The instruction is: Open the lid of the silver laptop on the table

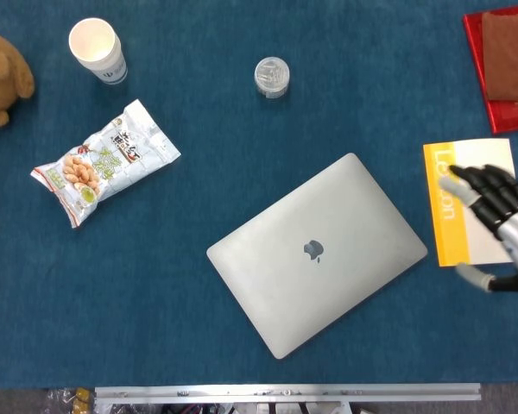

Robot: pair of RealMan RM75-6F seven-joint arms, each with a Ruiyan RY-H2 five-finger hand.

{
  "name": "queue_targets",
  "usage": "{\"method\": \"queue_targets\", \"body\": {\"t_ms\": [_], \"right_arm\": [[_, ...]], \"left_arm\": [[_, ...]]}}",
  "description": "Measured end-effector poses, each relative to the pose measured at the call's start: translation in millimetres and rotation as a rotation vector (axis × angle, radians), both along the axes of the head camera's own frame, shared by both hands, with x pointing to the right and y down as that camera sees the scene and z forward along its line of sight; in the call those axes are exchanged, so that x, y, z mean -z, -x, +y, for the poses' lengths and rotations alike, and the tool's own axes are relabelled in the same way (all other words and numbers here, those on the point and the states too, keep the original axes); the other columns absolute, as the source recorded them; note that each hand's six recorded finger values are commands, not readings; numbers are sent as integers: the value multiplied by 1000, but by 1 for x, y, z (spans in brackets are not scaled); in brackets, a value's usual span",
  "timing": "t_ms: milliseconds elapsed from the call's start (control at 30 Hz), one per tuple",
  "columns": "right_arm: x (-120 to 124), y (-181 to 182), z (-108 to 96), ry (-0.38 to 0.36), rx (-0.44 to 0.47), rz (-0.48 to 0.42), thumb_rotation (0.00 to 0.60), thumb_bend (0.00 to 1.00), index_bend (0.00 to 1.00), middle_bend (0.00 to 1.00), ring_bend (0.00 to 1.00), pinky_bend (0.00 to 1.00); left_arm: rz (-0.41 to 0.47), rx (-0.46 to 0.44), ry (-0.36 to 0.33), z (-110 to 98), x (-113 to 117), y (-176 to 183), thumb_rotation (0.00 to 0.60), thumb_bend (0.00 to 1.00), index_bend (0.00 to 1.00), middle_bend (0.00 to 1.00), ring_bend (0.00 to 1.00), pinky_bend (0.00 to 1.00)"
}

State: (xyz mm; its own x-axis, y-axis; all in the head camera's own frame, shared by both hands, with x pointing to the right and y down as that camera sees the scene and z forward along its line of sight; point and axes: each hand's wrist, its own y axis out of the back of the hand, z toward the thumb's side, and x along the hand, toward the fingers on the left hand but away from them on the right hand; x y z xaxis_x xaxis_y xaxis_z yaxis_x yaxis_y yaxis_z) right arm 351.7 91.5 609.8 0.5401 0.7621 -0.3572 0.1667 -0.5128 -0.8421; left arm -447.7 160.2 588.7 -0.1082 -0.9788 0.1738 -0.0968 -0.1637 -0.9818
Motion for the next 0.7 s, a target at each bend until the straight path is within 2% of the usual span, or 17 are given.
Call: {"method": "queue_targets", "body": {"t_ms": [267,500,700], "right_arm": [[-12,40,11,55,137,-33,600,109,0,2,0,60],[-27,81,34,126,262,-72,600,81,0,3,0,60],[-40,107,50,140,344,-75,600,80,0,3,0,60]], "left_arm": [[-1,-5,-3,0,2,-2,600,105,19,0,0,20],[3,-6,-8,1,5,-3,600,105,19,0,0,20],[0,-10,-4,2,5,-3,600,105,19,0,0,20]]}}
